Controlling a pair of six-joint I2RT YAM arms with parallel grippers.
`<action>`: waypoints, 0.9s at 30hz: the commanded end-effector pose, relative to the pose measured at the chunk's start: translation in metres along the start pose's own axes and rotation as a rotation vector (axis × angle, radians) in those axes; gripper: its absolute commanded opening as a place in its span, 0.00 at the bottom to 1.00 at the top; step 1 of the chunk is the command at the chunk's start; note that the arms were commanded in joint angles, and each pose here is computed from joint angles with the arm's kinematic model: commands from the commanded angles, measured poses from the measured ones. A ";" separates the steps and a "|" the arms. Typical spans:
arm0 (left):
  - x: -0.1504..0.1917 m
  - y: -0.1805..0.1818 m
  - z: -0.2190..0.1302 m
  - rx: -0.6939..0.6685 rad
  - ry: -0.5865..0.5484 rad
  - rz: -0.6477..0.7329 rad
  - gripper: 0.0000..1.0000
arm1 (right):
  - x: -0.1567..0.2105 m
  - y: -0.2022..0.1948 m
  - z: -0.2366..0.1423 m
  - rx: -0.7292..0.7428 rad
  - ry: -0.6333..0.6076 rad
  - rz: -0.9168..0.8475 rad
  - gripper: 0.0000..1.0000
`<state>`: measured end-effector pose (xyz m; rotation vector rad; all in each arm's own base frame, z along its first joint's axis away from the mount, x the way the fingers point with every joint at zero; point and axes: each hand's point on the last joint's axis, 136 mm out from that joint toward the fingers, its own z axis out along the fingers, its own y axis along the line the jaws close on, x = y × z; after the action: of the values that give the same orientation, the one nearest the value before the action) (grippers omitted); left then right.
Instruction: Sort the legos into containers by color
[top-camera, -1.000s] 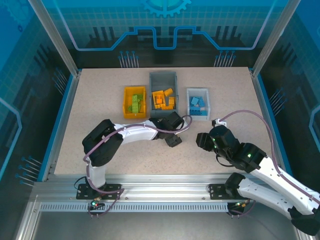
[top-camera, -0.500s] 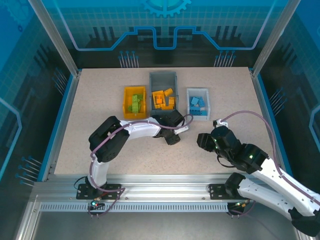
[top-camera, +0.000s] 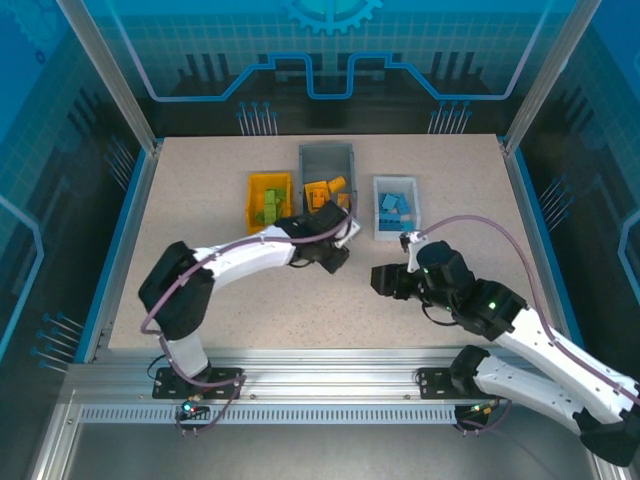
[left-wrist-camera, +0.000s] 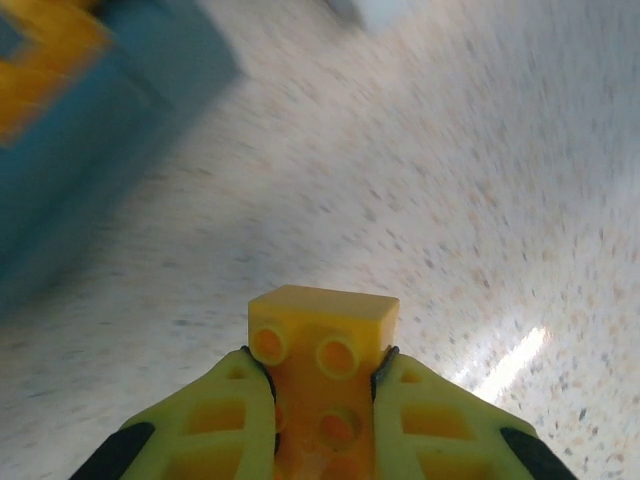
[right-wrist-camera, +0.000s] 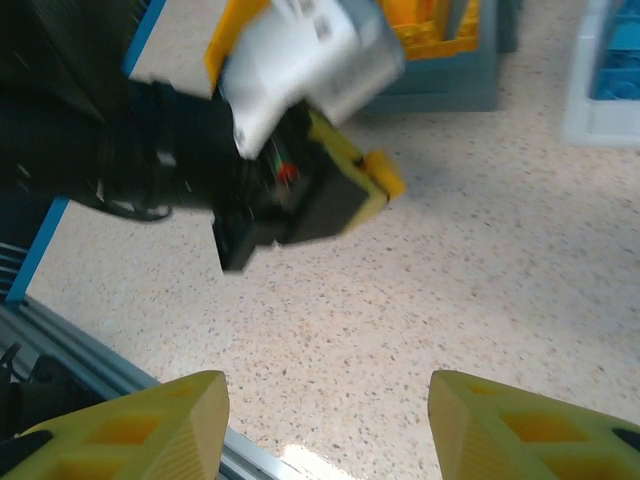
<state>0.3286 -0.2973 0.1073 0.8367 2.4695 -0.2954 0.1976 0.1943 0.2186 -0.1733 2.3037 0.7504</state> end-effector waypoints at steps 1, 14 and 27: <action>-0.036 0.028 -0.034 0.011 -0.100 -0.208 0.17 | -0.030 0.024 -0.001 -0.069 -0.055 -0.070 0.56; -0.106 0.104 0.018 0.032 -0.118 -0.473 0.18 | -0.056 0.026 0.024 -0.047 -0.084 -0.020 0.56; -0.123 0.110 0.013 0.113 -0.178 -0.563 0.57 | -0.039 0.003 0.028 -0.007 -0.053 0.018 0.59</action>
<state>0.4924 -0.2759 0.1110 0.1317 2.5776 -0.5807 0.2418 0.2147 0.2365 -0.1562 2.2462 0.7566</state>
